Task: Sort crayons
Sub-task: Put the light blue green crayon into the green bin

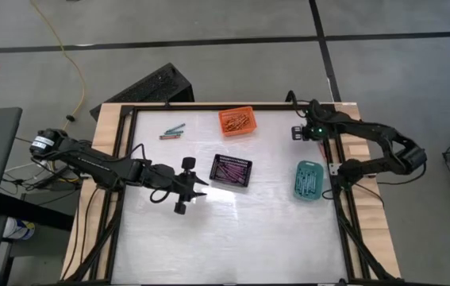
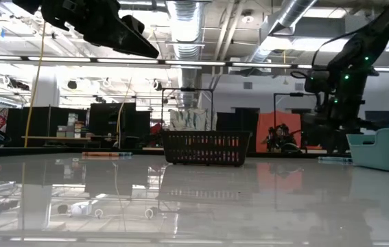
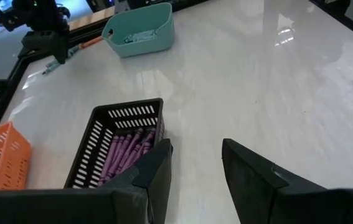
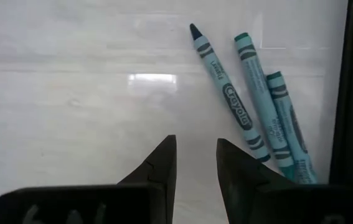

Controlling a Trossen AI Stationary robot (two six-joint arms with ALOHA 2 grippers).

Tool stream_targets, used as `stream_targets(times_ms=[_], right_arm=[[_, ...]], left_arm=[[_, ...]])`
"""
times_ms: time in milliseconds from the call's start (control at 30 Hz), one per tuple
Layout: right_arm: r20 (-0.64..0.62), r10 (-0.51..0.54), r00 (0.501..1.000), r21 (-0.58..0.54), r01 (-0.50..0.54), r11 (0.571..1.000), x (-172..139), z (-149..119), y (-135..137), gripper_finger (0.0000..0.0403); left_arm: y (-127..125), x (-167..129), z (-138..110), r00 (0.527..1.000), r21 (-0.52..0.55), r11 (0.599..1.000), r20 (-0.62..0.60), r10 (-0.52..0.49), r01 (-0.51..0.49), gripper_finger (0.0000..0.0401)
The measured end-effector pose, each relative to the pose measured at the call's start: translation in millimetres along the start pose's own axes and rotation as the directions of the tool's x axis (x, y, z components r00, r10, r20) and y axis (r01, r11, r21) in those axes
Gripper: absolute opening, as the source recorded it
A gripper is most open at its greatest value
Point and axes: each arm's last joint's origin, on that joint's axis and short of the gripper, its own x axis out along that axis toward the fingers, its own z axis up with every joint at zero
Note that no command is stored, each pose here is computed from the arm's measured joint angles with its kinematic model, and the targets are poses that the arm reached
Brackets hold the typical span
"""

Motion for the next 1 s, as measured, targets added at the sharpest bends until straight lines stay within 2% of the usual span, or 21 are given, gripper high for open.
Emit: stream_targets(times_ms=[167, 400, 600, 767, 1000], right_arm=[[0.005, 0.002, 1.000, 0.035, -0.002, 0.999, 0.2, 0.4, 0.1, 0.0108], [-0.011, -0.029, 1.000, 0.158, 0.030, 0.987, 0.9, 1.5, -7.2, 0.0107], [0.000, -0.117, 0.993, 0.268, 0.113, 0.957, 0.8, 0.1, -11.2, 0.0107], [0.058, -0.088, 0.994, 0.323, 0.064, 0.944, 0.7, 6.0, -8.1, 0.0107], [0.087, -0.160, 0.983, 0.466, 0.101, 0.879, 0.3, 6.7, -10.8, 0.0107]], left_arm=[[0.1, 0.0, 0.4, 1.000, 0.000, 1.000, 0.004, 0.002, -0.002, 0.0132], [0.6, 0.0, 2.6, 1.000, 0.001, 1.000, 0.026, 0.007, -0.007, 0.0132], [-0.2, 0.0, 2.6, 0.999, 0.012, 1.000, 0.030, -0.021, 0.020, 0.0132], [-1.1, -0.1, 2.6, 0.998, 0.022, 0.998, 0.035, -0.051, 0.050, 0.0132], [-1.6, -0.1, 2.8, 0.997, 0.049, 0.997, 0.039, -0.066, 0.064, 0.0132]])
